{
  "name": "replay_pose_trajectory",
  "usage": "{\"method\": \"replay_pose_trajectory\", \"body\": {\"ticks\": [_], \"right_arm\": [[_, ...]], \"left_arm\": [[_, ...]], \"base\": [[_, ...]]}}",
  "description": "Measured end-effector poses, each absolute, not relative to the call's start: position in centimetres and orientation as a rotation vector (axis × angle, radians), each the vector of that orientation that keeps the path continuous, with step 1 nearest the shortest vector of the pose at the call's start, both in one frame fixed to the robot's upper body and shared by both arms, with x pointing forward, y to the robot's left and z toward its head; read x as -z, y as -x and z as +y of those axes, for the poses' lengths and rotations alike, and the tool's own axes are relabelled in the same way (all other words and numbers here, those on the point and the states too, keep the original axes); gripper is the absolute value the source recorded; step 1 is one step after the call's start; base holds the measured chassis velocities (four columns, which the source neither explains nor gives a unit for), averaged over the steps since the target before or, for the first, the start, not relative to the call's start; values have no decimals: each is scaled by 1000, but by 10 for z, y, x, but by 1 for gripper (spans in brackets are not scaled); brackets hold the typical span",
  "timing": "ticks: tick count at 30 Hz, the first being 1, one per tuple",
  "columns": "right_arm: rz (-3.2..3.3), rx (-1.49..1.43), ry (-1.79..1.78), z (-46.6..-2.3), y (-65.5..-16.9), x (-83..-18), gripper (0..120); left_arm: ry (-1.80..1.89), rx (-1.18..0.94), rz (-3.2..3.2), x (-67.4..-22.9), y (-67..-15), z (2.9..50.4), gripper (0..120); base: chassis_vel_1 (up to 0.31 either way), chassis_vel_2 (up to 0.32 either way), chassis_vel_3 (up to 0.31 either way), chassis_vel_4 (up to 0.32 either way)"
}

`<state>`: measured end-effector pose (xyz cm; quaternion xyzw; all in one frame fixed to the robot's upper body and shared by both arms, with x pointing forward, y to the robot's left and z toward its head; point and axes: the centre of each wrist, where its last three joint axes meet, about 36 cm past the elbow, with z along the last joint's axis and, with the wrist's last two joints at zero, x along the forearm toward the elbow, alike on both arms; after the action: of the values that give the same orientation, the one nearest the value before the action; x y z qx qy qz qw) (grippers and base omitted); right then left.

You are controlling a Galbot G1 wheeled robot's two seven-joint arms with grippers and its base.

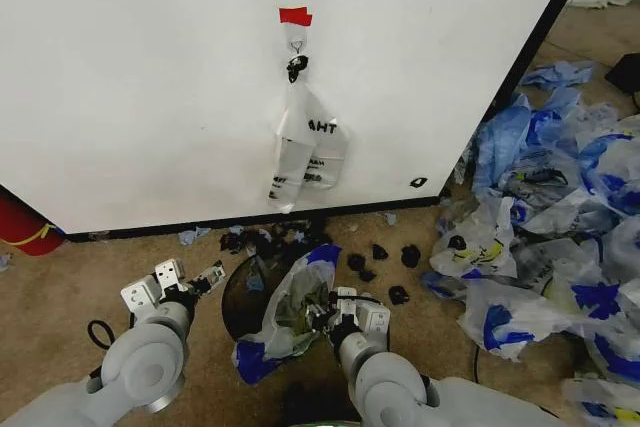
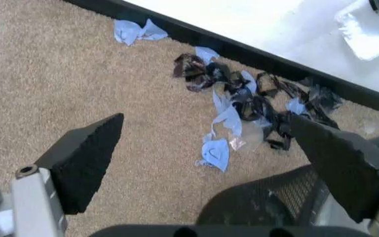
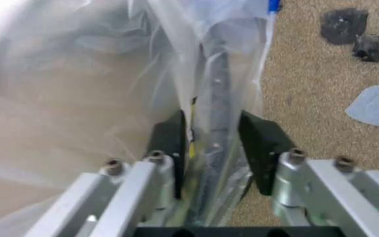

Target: Pick up the garbage bag from the wall and place it over the trash bin.

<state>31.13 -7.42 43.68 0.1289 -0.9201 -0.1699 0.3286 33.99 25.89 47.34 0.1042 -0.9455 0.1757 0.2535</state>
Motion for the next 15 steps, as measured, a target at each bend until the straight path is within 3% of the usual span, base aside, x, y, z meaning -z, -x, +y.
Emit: {"method": "replay_pose_trajectory", "body": {"ticks": [7,15], "right_arm": [[-2423,428,-319,-77,-312,-433,2],[-2464,417,-299,-88,-313,-429,1]], "left_arm": [[-269,-473,-2585,-473,-339,258,99],[-259,-464,-2603,-472,-337,258,99]], "base": [[0,0,0,0],[0,0,0,0]]}}
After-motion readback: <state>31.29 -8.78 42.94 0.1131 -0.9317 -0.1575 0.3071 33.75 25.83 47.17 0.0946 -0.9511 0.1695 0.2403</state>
